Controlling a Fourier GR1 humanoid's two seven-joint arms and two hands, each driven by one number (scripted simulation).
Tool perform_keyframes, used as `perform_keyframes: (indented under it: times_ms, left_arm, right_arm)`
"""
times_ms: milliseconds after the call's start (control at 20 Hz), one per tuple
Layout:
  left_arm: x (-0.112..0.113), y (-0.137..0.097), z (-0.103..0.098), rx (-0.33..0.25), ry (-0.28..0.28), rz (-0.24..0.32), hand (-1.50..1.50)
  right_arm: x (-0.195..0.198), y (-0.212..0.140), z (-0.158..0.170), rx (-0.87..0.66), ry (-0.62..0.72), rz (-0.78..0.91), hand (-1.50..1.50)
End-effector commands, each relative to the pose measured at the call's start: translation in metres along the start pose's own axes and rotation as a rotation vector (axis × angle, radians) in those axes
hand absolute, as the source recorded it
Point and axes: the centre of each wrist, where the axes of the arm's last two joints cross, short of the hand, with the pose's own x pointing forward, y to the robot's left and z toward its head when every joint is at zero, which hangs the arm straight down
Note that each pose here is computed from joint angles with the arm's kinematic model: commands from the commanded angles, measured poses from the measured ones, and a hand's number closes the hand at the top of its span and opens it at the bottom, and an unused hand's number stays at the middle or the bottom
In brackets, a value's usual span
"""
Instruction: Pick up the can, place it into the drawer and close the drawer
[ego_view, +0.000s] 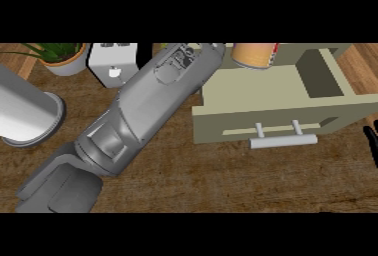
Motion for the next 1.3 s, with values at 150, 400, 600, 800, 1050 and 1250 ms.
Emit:
perform_keyframes:
  times_ms: [150, 400, 600, 800, 1050, 1250]
  left_arm:
    - [-0.013, -0.001, -0.002, 0.042, -0.021, -0.062, 1.5]
    - [-0.043, 0.001, 0.003, 0.056, -0.019, -0.108, 1.5]
    - [-0.039, -0.001, 0.002, 0.042, -0.005, -0.135, 1.5]
    - [-0.052, -0.004, 0.008, 0.069, -0.026, -0.168, 1.5]
    - [-0.054, 0.003, 0.002, 0.109, -0.006, -0.151, -1.5]
    - [-0.053, 0.001, 0.003, 0.155, -0.003, -0.154, -1.5]
  right_arm:
    - [-0.003, 0.002, -0.006, 0.02, 0.005, -0.009, -1.5]
    - [0.009, -0.002, -0.01, 0.005, -0.026, 0.002, -1.5]
    - [0.001, 0.002, -0.015, 0.028, -0.024, 0.005, -1.5]
    - [-0.003, 0.004, -0.016, 0.04, -0.014, -0.01, -1.5]
    - [0.006, 0.006, -0.019, 0.029, -0.025, 0.001, -1.5]
    - [0.004, 0.01, -0.015, 0.048, -0.029, 0.004, -1.5]
